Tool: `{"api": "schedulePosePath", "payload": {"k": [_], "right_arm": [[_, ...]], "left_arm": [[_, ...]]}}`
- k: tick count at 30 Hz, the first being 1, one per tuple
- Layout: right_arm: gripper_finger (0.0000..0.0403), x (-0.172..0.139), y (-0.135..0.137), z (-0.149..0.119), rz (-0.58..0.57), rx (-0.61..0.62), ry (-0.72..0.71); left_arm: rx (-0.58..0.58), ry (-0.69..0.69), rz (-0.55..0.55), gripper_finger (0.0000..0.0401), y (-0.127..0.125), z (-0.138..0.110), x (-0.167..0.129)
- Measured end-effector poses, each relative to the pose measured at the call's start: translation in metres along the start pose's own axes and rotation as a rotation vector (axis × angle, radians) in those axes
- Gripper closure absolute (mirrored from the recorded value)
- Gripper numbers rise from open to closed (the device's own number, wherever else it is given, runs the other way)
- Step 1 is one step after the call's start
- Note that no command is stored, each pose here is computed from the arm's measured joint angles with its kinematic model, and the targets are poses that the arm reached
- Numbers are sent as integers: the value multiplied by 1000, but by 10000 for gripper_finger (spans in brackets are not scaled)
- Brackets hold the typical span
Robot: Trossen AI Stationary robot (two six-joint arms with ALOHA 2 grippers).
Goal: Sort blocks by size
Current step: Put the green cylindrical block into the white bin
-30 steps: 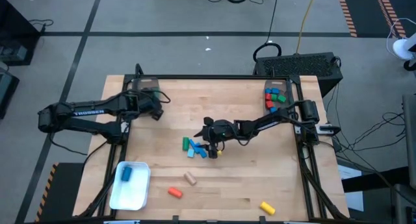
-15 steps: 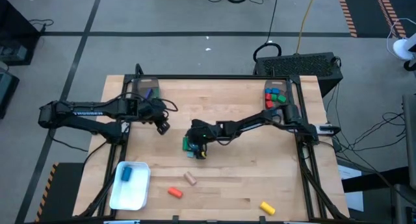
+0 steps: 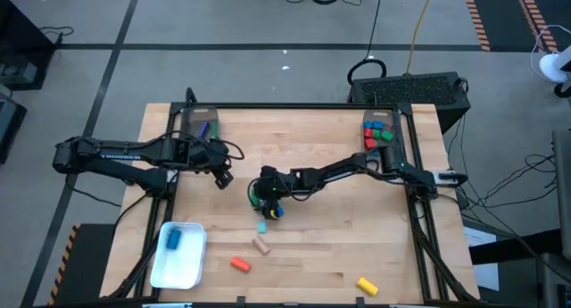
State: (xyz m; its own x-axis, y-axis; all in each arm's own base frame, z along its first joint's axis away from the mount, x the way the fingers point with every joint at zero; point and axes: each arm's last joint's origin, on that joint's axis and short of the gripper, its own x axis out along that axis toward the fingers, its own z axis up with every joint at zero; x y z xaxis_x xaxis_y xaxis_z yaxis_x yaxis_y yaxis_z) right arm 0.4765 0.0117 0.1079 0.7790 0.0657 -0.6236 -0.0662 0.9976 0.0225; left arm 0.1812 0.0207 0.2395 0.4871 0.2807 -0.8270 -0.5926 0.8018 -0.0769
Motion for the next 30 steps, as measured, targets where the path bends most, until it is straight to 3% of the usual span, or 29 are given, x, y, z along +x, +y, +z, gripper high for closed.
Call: {"api": "schedulePosePath", "payload": {"k": [5, 12, 19, 25, 30], "right_arm": [[38, 0, -1, 0, -3, 8, 3], [135, 0, -1, -1, -3, 8, 12], [137, -4, -1, 2, 20, 4, 13], [137, -25, -9, 23, 174, 15, -41], [134, -38, -27, 33, 408, 79, -98]], "left_arm": [[-2, -1, 1, 258, 0, 0, 0], [83, -39, -46, 258, -9, 0, -2], [253, -125, -123, 258, -26, 0, -7], [419, -174, -169, 258, -42, -7, -13], [549, -241, -253, 258, -59, -13, -22]]}}
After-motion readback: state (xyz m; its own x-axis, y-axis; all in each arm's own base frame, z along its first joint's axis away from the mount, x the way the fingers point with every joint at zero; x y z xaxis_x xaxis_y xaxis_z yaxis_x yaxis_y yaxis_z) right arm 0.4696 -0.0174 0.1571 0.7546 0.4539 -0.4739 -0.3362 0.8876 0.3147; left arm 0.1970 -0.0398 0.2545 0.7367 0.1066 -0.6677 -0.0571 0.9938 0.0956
